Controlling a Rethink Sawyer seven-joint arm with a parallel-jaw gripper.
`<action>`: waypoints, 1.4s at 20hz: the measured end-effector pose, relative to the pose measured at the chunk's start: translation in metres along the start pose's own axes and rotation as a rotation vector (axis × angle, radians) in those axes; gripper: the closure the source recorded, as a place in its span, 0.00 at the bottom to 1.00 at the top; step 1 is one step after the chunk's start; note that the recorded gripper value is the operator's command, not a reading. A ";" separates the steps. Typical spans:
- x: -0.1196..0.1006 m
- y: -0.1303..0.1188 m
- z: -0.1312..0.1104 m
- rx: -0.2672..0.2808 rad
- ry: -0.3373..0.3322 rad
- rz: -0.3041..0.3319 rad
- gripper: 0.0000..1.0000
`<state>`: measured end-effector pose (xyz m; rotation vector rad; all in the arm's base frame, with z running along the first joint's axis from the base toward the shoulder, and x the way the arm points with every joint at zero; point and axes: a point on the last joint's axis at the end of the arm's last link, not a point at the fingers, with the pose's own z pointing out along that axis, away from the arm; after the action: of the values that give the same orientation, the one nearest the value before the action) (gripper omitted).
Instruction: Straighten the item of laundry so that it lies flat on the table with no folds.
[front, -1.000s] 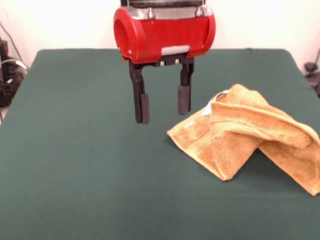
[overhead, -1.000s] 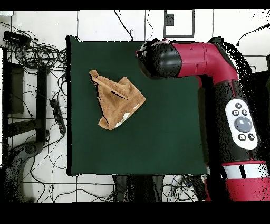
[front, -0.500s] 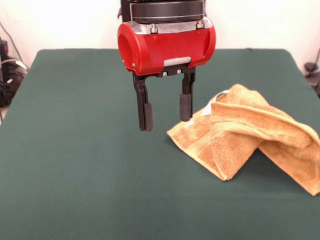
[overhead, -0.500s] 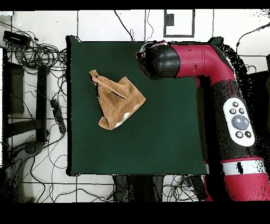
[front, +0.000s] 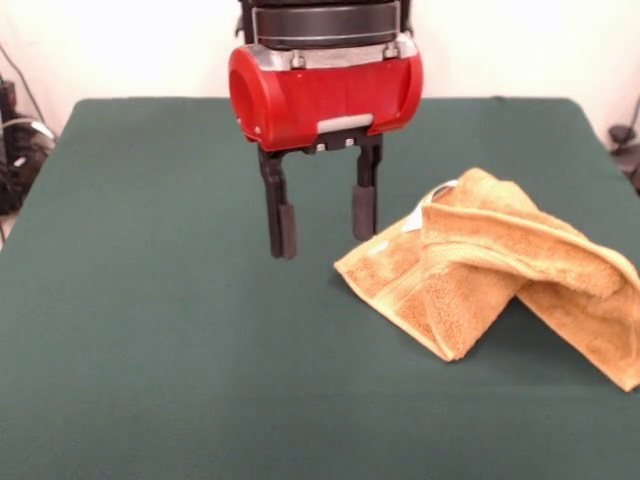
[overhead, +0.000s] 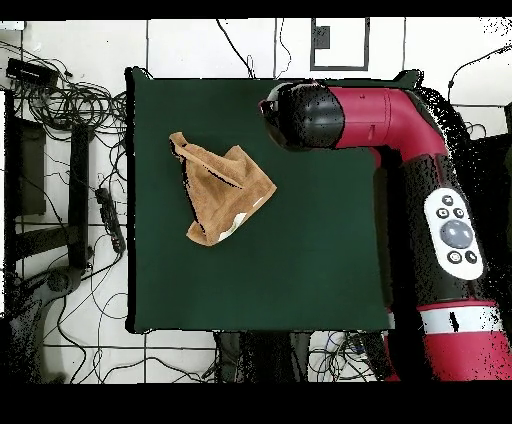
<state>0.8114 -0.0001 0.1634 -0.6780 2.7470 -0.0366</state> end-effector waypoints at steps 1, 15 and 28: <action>0.002 -0.002 0.001 0.000 0.005 0.007 0.00; 0.054 -0.014 0.054 -0.045 0.099 0.103 0.00; 0.095 -0.003 0.106 -0.056 0.082 0.171 0.00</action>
<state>0.7654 -0.0416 0.0347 -0.4629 2.8845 0.0520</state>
